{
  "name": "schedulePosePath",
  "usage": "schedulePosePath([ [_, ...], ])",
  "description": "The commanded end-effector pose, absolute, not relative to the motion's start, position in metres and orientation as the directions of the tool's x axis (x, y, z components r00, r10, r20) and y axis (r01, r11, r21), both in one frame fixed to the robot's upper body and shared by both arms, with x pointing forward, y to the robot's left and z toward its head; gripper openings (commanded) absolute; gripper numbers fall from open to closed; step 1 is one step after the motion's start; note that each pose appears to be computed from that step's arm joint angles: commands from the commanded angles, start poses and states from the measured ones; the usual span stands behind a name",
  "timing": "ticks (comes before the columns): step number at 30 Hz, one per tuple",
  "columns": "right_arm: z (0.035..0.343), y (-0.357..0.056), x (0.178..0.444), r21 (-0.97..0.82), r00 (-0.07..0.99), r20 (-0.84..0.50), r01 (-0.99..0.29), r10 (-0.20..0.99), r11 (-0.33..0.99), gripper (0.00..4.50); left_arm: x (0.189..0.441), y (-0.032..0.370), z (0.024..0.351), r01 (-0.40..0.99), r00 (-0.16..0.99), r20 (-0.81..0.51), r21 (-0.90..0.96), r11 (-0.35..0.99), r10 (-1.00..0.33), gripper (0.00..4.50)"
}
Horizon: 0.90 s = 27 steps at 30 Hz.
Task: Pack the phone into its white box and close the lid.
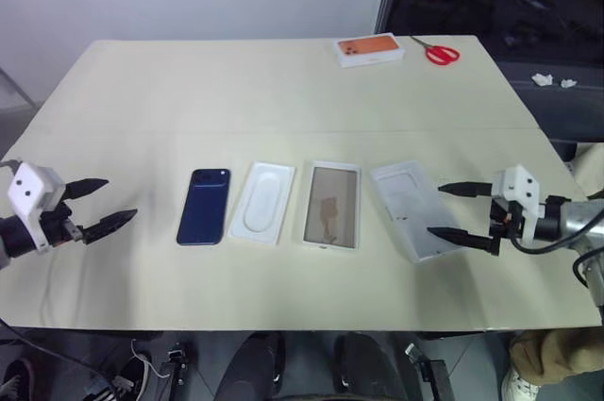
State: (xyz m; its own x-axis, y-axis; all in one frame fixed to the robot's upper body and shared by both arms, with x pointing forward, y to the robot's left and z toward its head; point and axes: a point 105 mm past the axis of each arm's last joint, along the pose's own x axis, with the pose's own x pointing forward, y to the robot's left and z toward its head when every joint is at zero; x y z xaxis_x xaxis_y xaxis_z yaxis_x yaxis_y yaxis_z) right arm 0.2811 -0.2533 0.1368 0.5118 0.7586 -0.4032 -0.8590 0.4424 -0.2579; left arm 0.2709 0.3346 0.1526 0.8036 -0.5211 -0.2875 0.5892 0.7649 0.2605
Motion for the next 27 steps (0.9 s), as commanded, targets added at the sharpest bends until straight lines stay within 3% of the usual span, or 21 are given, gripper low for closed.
schedulePosePath([
  [1,0.150,-0.254,0.281,-0.303,0.531,-0.378,-0.845,0.759,0.440,4.48,0.271,0.329,0.166,0.597,0.802,-0.244,0.297,0.746,-0.545,4.50],
  [16,0.150,-0.252,0.287,-0.315,0.525,-0.394,-0.848,0.754,0.426,4.48,0.268,0.313,0.161,0.619,0.784,-0.254,0.243,0.747,-0.566,4.50],
  [19,0.154,-0.252,0.295,-0.309,0.541,-0.395,-0.840,0.743,0.447,4.48,0.270,0.307,0.156,0.642,0.758,-0.292,0.180,0.745,-0.583,4.50],
  [22,0.170,-0.239,0.301,-0.284,0.535,-0.347,-0.843,0.771,0.457,4.48,0.278,0.294,0.163,0.640,0.757,-0.238,0.079,0.764,-0.609,4.50],
  [27,0.173,-0.222,0.302,-0.310,0.499,-0.377,-0.862,0.780,0.401,4.48,0.285,0.274,0.165,0.643,0.745,-0.204,-0.033,0.765,-0.635,4.50],
])
